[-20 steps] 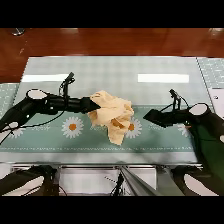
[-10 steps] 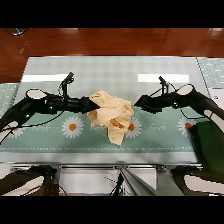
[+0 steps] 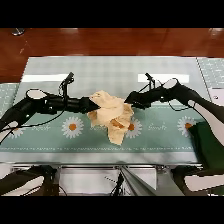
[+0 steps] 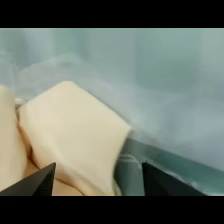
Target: Fold the shirts.
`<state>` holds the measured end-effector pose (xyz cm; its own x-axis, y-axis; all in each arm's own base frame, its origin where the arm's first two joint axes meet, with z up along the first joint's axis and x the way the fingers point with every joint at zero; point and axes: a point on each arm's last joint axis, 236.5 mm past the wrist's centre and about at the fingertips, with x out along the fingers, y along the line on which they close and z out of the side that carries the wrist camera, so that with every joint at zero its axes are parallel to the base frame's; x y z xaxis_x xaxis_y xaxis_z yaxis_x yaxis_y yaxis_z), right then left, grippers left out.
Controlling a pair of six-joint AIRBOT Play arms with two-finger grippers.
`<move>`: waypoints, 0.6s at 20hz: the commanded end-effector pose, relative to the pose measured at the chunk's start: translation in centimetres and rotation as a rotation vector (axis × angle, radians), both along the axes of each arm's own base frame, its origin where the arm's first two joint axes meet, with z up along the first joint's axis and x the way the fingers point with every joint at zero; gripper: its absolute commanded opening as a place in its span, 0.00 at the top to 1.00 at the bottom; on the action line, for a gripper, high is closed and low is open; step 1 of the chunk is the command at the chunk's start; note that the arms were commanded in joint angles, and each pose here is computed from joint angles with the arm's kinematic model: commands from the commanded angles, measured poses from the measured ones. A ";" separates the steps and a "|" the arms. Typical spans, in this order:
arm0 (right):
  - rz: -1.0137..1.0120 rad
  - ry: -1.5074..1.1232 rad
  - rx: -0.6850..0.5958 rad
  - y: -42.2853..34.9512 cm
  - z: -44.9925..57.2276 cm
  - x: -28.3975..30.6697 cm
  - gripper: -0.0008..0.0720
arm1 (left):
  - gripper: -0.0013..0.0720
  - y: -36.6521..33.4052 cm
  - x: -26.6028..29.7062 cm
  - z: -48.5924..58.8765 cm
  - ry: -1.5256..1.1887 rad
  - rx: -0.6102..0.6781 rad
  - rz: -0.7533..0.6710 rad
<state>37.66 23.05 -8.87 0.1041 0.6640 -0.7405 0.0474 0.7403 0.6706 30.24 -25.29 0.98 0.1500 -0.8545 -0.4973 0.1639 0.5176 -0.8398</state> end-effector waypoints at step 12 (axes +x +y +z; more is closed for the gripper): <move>0.191 -0.124 -0.006 2.4 5.7 2.2 0.96 | 0.95 -0.4 -1.3 2.8 0.006 -0.066 -0.098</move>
